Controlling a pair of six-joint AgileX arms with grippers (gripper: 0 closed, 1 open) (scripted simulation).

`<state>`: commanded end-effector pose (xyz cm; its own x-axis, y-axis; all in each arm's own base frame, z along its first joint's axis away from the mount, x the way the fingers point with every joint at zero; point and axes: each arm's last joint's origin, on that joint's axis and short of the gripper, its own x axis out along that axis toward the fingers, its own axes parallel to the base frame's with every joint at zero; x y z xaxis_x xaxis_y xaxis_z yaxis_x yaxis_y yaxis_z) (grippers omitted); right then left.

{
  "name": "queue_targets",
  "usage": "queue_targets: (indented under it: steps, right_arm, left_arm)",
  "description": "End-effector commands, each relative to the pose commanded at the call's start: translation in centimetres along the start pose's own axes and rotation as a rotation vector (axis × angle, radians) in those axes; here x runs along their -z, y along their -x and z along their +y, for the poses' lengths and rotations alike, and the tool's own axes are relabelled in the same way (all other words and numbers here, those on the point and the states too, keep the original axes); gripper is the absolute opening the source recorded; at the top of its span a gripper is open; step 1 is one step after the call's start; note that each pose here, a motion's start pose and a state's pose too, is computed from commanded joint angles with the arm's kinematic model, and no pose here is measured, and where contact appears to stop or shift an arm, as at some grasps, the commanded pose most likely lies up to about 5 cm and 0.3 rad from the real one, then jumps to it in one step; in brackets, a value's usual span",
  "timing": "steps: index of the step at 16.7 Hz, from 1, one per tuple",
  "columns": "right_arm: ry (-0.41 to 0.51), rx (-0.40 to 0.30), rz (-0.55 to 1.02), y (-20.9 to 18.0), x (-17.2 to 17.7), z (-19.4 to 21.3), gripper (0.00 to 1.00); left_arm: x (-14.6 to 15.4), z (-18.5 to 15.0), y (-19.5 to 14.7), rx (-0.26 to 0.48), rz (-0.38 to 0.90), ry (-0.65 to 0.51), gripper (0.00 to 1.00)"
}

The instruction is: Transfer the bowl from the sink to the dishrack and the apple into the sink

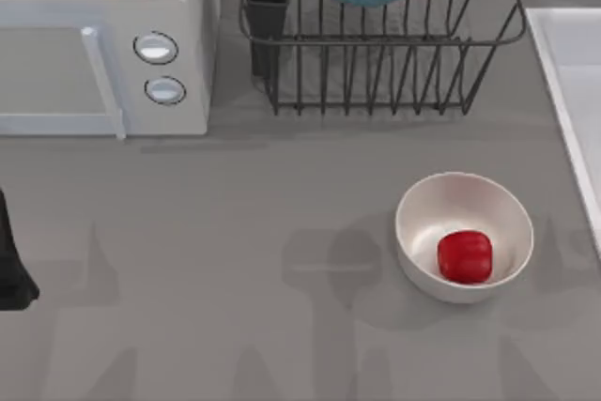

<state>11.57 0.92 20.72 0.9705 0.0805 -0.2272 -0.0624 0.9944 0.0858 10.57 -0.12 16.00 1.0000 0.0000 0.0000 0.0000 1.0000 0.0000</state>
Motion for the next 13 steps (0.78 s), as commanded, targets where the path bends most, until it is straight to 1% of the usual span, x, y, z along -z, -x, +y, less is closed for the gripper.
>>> queue_targets:
  steps: [3, 6, 9, 13]
  right_arm:
    - [-0.046, -0.043, 0.234, -1.8, -3.1, 1.4, 1.00]
    - [-0.078, -0.060, 0.518, -5.4, -5.4, 3.4, 1.00]
    - [-0.086, -0.039, 0.807, -10.0, -6.1, 6.1, 1.00]
    - [-0.061, 0.029, 1.120, -15.7, -4.9, 10.1, 1.00]
  left_arm:
    - [0.0, 0.0, 0.0, 0.000, 0.000, 0.000, 1.00]
    - [0.0, 0.0, 0.0, 0.000, 0.000, 0.000, 1.00]
    - [0.0, 0.0, 0.0, 0.000, 0.000, 0.000, 1.00]
    - [0.0, 0.0, 0.0, 0.000, 0.000, 0.000, 1.00]
